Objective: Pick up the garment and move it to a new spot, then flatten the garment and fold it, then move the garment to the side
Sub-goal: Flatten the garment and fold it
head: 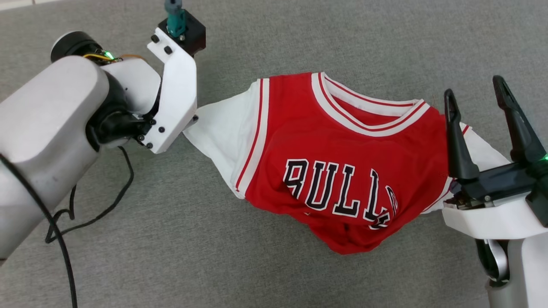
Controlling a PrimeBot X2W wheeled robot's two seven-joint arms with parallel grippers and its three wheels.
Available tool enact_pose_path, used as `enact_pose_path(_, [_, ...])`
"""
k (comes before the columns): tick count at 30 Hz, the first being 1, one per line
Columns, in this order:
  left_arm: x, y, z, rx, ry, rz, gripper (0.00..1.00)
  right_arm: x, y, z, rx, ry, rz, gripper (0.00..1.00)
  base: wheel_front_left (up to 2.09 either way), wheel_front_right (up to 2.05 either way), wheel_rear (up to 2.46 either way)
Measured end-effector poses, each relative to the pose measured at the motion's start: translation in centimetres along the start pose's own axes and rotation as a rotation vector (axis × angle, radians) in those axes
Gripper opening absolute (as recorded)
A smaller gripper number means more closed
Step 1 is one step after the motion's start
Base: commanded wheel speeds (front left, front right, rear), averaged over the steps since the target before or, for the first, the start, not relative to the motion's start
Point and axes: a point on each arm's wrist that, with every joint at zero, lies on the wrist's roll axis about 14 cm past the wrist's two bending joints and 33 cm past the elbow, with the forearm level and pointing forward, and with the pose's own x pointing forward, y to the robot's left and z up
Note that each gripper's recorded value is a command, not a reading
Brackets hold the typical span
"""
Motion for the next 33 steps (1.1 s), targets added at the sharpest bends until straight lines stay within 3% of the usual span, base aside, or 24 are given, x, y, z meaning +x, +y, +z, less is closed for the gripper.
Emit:
enact_pose_path(10, [4.3,-1.2,-2.4,0.063,0.173,-0.066,1.00,0.8,-0.2,-1.3,-0.010,0.026,-0.007,1.00,0.00,0.00,0.00])
enact_pose_path(11, [4.4,-1.3,-2.5,0.073,0.178,-0.067,0.96,0.9,-0.2,-1.4,-0.010,0.027,-0.008,1.00,0.00,0.00,0.00])
enact_pose_path(12, [4.4,-1.3,-2.6,0.079,0.174,-0.066,0.30,1.0,-0.2,-1.4,-0.010,0.026,-0.008,1.00,0.00,0.00,0.00])
enact_pose_path(13, [4.2,-1.7,-2.6,0.099,0.163,-0.065,0.00,1.0,-0.1,-1.5,-0.005,0.029,-0.009,1.00,0.00,0.00,0.00])
enact_pose_path(17, [3.1,-1.8,-2.1,0.105,0.107,-0.050,0.00,1.1,0.0,-1.0,-0.004,0.016,-0.004,1.00,0.00,0.00,0.00])
enact_pose_path(22, [-0.4,0.8,-3.0,0.056,0.074,0.043,0.00,1.2,0.4,0.0,0.002,-0.011,0.008,1.00,0.00,0.00,0.00])
enact_pose_path(28, [-5.6,6.4,-8.7,-0.093,0.127,0.212,0.00,1.3,1.6,0.9,0.017,-0.036,0.046,1.00,0.00,0.00,0.00])
enact_pose_path(33, [-7.3,8.8,-14.1,-0.226,0.189,0.281,0.00,1.5,2.4,1.1,0.022,-0.043,0.070,1.00,0.00,0.00,0.00])
